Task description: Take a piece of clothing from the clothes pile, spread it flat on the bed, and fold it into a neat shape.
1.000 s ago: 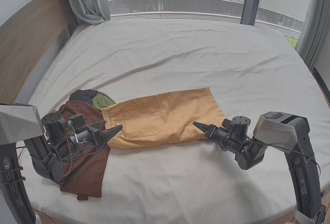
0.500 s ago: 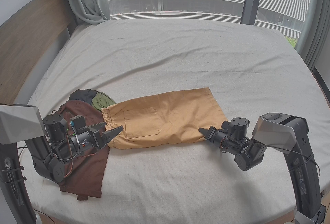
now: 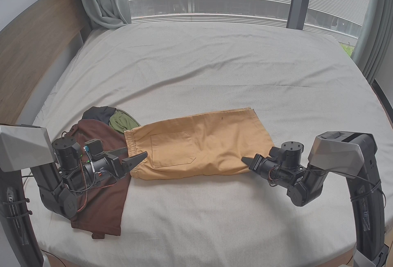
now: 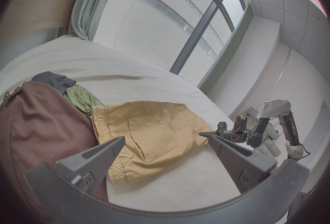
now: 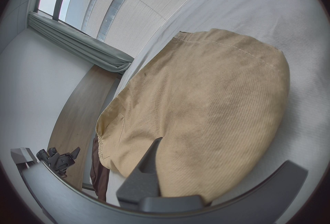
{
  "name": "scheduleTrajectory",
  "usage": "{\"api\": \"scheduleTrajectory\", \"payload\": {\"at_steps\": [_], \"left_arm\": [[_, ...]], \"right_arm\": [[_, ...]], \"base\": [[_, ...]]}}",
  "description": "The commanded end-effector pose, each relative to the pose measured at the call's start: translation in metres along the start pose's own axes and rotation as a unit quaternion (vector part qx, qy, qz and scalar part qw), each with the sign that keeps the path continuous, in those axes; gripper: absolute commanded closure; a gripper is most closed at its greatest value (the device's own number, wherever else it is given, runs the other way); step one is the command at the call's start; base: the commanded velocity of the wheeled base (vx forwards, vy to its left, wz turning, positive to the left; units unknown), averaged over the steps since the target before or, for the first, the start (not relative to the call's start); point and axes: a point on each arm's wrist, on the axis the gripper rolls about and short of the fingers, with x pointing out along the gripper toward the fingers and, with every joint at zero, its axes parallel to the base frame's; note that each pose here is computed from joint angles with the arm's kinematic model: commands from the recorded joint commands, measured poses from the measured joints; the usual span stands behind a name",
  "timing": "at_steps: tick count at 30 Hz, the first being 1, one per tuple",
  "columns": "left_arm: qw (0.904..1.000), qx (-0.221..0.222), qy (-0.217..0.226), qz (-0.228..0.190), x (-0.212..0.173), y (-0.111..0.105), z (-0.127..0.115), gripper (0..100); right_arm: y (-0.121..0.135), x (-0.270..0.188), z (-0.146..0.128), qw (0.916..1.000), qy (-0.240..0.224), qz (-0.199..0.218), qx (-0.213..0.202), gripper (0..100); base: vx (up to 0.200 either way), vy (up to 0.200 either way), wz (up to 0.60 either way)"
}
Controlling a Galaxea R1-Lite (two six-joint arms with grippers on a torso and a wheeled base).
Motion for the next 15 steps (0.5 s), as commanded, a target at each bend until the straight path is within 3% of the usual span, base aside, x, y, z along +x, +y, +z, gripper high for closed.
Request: {"api": "scheduleTrajectory", "payload": {"at_steps": [1, 6, 11, 15], "left_arm": [[1.0000, -0.004, 0.004, -0.004, 0.002, 0.002, -0.003, 0], [0.9999, -0.014, 0.005, -0.004, 0.002, 0.002, -0.003, 0], [0.9997, -0.024, 0.003, -0.006, 0.002, 0.003, -0.002, 0], [0.9995, -0.033, 0.002, -0.003, 0.002, 0.007, -0.002, 0]], "right_arm": [[0.019, -0.033, 0.007, 0.9999, 0.006, -0.007, -0.005, 100], [0.020, -0.060, -0.002, 0.9991, 0.030, -0.029, 0.001, 100], [0.007, -0.089, -0.025, 0.9944, 0.073, -0.077, 0.003, 100], [0.000, -0.107, -0.035, 0.9918, 0.080, -0.099, 0.009, 100]], "base": [[0.000, 0.000, 0.00], [0.000, 0.000, 0.00], [0.000, 0.000, 0.00], [0.000, 0.000, 0.00]]}}
